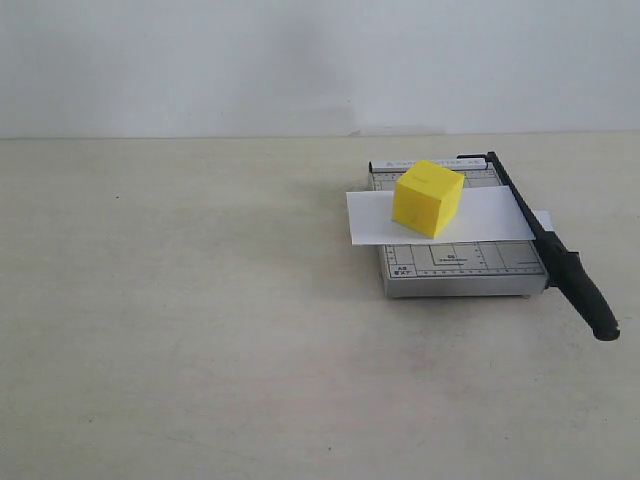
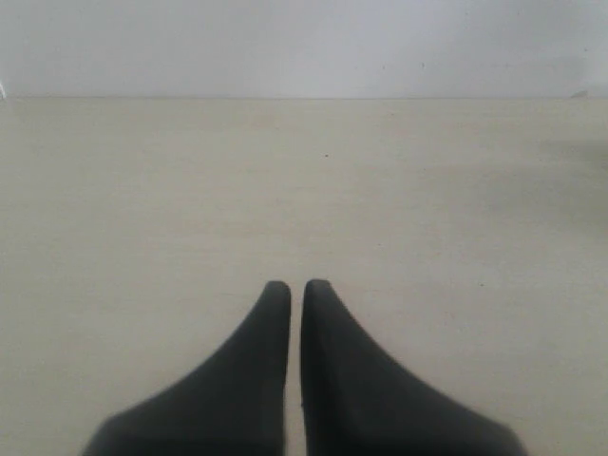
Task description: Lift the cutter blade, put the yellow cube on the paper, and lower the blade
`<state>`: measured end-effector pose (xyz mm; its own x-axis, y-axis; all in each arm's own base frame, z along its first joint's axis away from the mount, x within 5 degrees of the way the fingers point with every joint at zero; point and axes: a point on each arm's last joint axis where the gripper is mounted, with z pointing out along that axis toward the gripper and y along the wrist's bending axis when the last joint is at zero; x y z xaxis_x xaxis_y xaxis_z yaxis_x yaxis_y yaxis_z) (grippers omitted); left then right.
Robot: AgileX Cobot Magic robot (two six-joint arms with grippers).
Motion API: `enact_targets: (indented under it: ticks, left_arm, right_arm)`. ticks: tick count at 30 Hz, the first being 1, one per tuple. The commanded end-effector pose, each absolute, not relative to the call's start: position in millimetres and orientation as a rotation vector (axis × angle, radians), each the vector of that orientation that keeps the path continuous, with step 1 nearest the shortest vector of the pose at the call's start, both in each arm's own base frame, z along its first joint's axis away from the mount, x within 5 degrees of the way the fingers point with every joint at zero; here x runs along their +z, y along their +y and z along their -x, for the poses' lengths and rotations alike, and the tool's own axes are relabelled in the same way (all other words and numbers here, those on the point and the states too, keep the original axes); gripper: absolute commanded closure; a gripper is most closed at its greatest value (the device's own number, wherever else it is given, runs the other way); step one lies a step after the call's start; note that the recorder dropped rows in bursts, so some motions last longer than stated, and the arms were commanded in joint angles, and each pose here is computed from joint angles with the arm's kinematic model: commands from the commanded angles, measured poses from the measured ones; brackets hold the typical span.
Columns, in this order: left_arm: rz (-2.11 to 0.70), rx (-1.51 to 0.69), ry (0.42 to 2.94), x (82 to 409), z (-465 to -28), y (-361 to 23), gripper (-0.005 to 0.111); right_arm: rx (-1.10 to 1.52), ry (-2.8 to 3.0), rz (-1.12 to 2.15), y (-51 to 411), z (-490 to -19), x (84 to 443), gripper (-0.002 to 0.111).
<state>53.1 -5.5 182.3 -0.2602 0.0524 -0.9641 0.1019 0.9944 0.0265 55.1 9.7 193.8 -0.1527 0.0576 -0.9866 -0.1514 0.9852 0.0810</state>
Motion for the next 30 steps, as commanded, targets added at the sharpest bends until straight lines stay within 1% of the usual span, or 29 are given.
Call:
enact_targets:
  ticks: [1,30]
  left_arm:
    - [-0.115,-0.041,1.824,182.2,-53.2,-5.3,0.102]
    - [-0.115,-0.041,1.824,182.2,-53.2,-5.3,0.102]
  right_arm:
    - [0.182,1.718,0.071,9.6,-54.7,192.1,0.108]
    - [0.192,1.718,0.064,9.8,-54.7,192.1,0.108]
